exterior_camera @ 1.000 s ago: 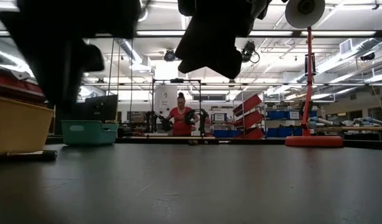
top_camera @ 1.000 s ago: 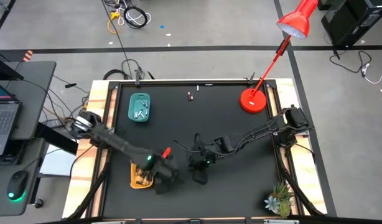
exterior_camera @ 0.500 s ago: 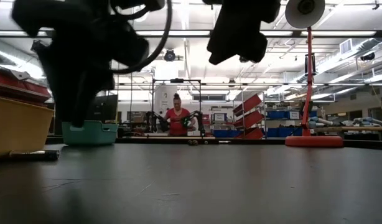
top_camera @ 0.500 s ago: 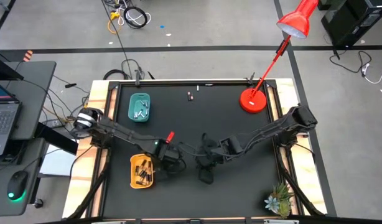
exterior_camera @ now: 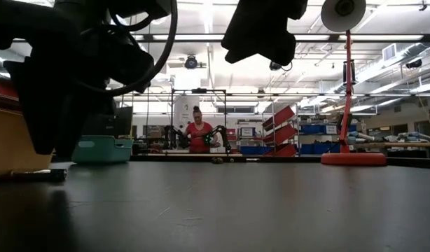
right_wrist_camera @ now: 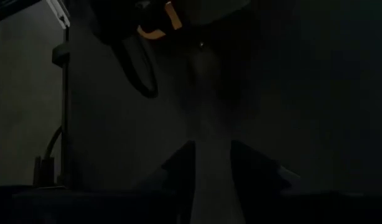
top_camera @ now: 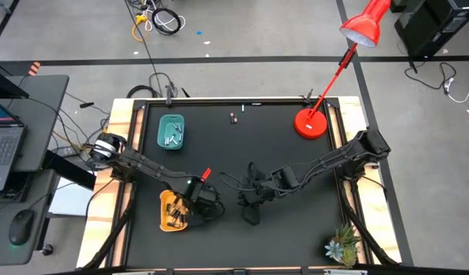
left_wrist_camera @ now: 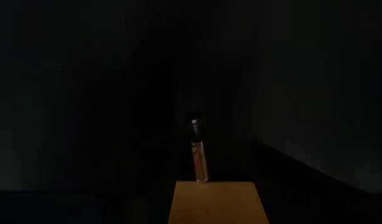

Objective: Sort batteries
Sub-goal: Put the white battery into the blue bin

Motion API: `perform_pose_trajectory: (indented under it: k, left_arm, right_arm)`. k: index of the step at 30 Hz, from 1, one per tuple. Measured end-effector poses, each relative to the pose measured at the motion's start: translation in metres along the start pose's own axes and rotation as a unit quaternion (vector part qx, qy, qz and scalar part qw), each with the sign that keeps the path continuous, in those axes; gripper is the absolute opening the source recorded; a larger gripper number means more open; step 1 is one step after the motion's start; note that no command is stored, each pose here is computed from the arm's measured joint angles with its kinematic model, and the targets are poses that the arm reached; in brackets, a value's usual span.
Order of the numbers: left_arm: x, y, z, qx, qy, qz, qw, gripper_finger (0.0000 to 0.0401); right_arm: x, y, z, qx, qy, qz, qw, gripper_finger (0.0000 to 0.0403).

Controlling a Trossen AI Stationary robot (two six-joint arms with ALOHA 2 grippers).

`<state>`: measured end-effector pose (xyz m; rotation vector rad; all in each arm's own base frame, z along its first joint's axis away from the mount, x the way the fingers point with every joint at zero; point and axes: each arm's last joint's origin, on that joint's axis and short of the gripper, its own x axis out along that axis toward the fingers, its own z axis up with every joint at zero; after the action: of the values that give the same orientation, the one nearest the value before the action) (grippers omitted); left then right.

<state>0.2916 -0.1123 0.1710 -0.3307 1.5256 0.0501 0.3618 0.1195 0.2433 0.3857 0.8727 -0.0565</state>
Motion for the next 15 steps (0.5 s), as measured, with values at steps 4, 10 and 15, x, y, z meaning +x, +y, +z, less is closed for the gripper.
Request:
perform_pose_trajectory:
  k: [4,10,15]
  left_arm:
    - [0.006,0.002,-0.002,-0.001,0.003,-0.002,1.0,0.0203]
    - [0.01,0.005,-0.004,0.0,-0.003,0.01,1.0,0.0202]
    - [0.014,0.006,-0.005,0.014,-0.002,0.015,1.0,0.0202]
  right_arm:
    - [0.0,0.0,0.0,0.0,-0.001,0.001,1.0,0.0109]
    - [0.0,0.0,0.0,0.007,-0.002,0.002,1.0,0.0109]
    - [0.0,0.001,0.001,0.008,-0.006,0.005,1.0,0.0109]
